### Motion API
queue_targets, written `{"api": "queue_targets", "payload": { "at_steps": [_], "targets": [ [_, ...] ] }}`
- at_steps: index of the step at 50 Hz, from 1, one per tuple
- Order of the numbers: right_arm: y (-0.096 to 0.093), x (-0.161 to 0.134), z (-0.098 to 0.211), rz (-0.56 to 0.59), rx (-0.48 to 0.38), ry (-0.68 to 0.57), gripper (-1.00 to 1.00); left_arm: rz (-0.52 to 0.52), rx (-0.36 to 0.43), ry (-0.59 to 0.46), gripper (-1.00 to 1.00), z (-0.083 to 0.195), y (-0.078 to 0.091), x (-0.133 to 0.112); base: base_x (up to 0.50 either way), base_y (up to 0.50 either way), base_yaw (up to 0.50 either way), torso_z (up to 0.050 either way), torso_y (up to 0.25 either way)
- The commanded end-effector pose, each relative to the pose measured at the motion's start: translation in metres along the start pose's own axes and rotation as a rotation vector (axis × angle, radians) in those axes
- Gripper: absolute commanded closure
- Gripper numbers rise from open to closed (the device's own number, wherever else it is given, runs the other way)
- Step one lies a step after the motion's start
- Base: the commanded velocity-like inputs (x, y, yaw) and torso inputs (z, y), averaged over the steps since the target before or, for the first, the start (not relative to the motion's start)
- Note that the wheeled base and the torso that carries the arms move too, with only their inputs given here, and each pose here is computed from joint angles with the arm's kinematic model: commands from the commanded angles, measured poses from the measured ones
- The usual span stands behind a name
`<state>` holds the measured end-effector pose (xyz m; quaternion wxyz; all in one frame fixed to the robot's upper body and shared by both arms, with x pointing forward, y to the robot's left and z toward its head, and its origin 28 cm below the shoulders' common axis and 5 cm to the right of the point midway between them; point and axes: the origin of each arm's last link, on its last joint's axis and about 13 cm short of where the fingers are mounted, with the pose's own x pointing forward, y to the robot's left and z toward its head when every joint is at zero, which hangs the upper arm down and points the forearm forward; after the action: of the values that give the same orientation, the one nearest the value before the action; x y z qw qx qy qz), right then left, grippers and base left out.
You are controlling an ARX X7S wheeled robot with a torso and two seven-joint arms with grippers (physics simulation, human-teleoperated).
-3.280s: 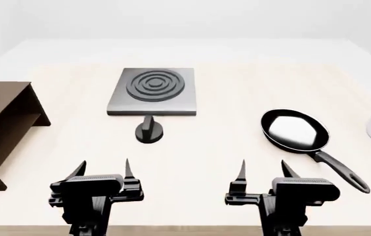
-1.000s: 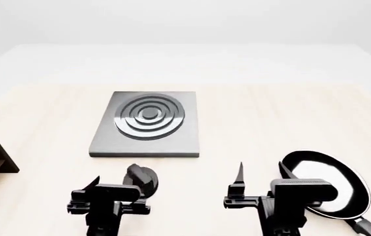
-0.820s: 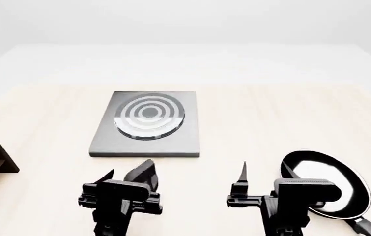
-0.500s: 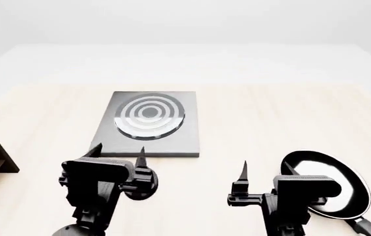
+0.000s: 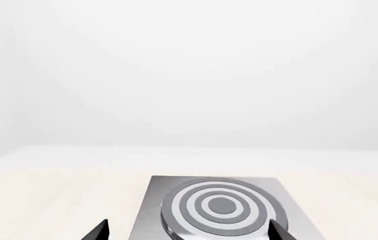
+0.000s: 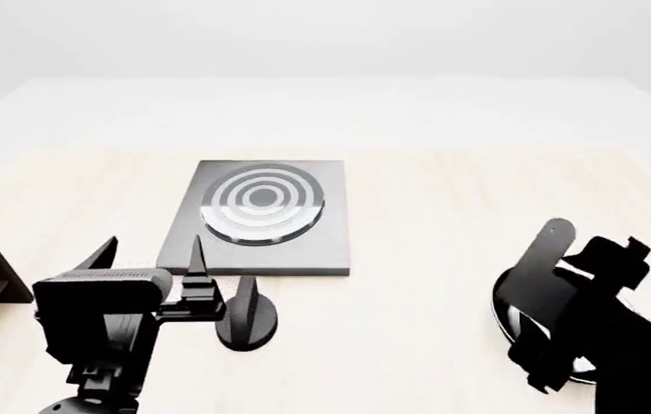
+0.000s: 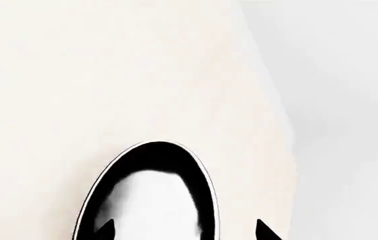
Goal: Turn on the stove and put the frying pan on it.
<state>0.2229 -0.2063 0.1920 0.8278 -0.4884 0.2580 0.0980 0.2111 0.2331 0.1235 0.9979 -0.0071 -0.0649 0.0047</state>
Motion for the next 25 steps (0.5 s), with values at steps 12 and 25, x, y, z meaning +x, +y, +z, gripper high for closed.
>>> {"api": "queue_targets", "payload": {
  "at_steps": [12, 25],
  "targets": [
    [-0.032, -0.05, -0.035, 0.201, -0.068, 0.489, -1.0, 0.026, 0.004, -0.014, -1.0, -0.002, 0.006, -0.001, 0.0, 0.0, 0.0, 0.0, 0.0],
    [-0.025, -0.048, -0.051, 0.235, 0.011, 0.543, -1.0, 0.025, 0.008, -0.012, -1.0, -0.003, 0.006, -0.001, 0.0, 0.0, 0.0, 0.0, 0.0]
  ]
}}
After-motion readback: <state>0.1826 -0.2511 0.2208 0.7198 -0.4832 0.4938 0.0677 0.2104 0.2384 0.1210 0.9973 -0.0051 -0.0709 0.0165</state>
